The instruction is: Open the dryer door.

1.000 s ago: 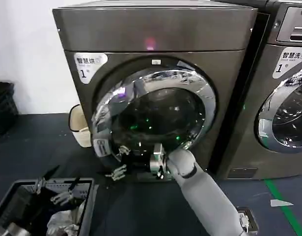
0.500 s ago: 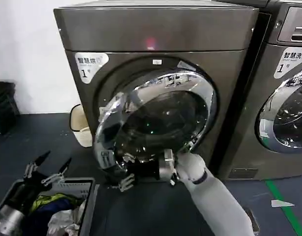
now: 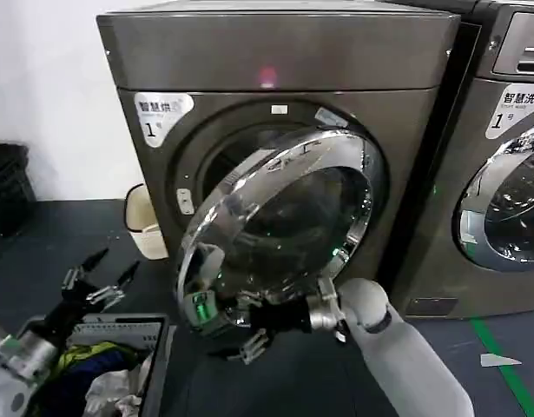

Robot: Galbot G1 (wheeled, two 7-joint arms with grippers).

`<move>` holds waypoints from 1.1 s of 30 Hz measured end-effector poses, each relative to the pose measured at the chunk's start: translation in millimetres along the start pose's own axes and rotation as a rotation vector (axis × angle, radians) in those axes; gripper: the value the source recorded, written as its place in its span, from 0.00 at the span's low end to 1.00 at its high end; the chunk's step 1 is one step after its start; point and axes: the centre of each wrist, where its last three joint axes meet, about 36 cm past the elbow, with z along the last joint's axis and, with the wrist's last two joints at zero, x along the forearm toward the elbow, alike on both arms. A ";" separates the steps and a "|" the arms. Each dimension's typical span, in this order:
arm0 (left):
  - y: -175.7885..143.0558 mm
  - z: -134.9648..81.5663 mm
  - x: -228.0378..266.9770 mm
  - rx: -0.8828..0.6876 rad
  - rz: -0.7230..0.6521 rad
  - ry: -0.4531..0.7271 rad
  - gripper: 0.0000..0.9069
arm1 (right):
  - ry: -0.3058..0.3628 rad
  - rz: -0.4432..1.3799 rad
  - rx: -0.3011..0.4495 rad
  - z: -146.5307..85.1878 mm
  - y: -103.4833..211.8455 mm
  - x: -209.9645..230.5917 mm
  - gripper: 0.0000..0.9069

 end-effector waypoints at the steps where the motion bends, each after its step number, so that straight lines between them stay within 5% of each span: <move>1: 0.1 0.8 -2.0 -0.001 0.005 0.003 1.00 | -0.001 -0.009 0.004 0.6 1.7 2.2 1.00; 19: -21.2 30.3 -44.5 0.014 0.341 0.041 1.00 | -0.005 0.066 0.014 2.9 37.5 92.9 1.00; 33: -61.5 26.2 -79.7 0.001 0.591 0.015 1.00 | -0.023 0.546 0.047 1.1 113.6 212.7 1.00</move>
